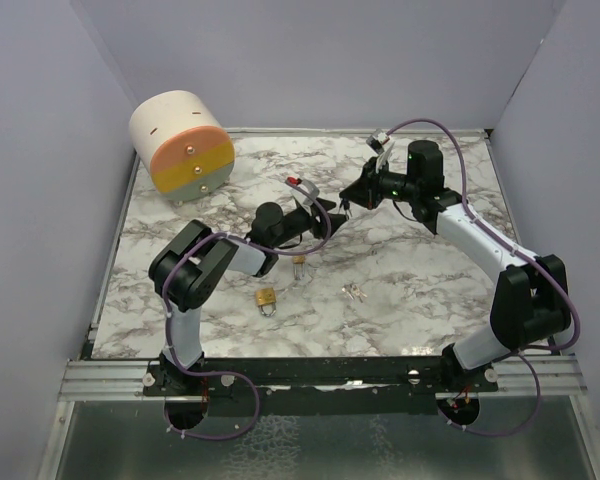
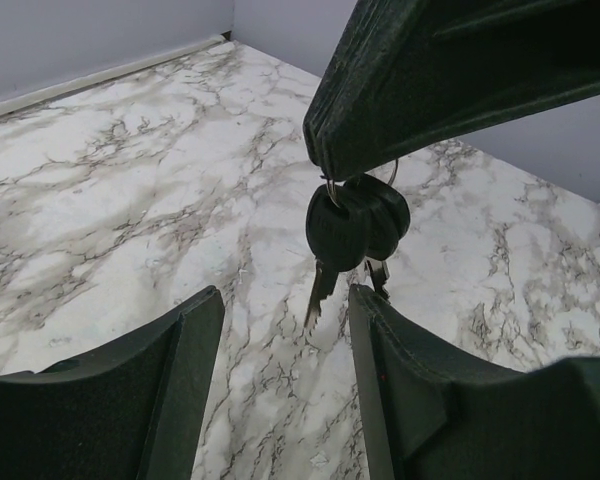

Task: Unlock with the key

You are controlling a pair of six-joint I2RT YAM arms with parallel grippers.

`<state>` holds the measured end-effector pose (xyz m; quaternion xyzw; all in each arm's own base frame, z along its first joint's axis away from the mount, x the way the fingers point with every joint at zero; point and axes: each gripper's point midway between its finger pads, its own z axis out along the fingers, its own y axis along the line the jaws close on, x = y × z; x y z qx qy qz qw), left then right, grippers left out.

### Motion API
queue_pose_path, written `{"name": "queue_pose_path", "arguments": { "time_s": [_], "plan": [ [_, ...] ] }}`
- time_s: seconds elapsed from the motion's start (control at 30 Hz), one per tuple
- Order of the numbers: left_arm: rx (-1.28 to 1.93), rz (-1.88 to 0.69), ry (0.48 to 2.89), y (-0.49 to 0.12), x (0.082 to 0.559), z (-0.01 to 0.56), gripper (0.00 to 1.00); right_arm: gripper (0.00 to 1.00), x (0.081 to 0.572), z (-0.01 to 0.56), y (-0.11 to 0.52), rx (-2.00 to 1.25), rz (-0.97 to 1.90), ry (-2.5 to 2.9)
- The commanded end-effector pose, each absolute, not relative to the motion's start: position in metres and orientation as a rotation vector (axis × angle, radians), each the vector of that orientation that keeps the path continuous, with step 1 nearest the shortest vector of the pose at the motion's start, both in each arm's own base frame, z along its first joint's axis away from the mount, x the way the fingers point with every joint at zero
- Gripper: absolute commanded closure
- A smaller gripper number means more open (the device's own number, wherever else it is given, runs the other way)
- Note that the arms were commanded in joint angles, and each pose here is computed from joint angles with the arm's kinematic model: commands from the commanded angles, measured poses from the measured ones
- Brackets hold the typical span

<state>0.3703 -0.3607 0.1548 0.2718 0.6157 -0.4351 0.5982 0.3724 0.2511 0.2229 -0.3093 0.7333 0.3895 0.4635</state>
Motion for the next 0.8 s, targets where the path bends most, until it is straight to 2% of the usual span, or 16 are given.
{"name": "queue_pose_path", "arguments": {
  "time_s": [0.0, 0.3, 0.57, 0.77],
  "plan": [
    [0.62, -0.958, 1.397, -0.364, 0.383, 0.163, 0.47, 0.99, 0.366, 0.238, 0.251, -0.777, 0.96, 1.753],
    [0.622, -0.933, 1.365, -0.369, 0.395, 0.172, 0.6, 0.99, 0.365, 0.236, 0.252, -0.782, 0.969, 1.757],
    [0.635, -0.934, 1.355, -0.368, 0.392, 0.174, 0.98, 0.99, 0.367, 0.235, 0.25, -0.76, 0.961, 1.771],
    [0.627, -0.898, 1.354, -0.359, 0.388, 0.173, 1.0, 0.99, 0.369, 0.229, 0.248, -0.721, 0.955, 1.804]
  ]
}}
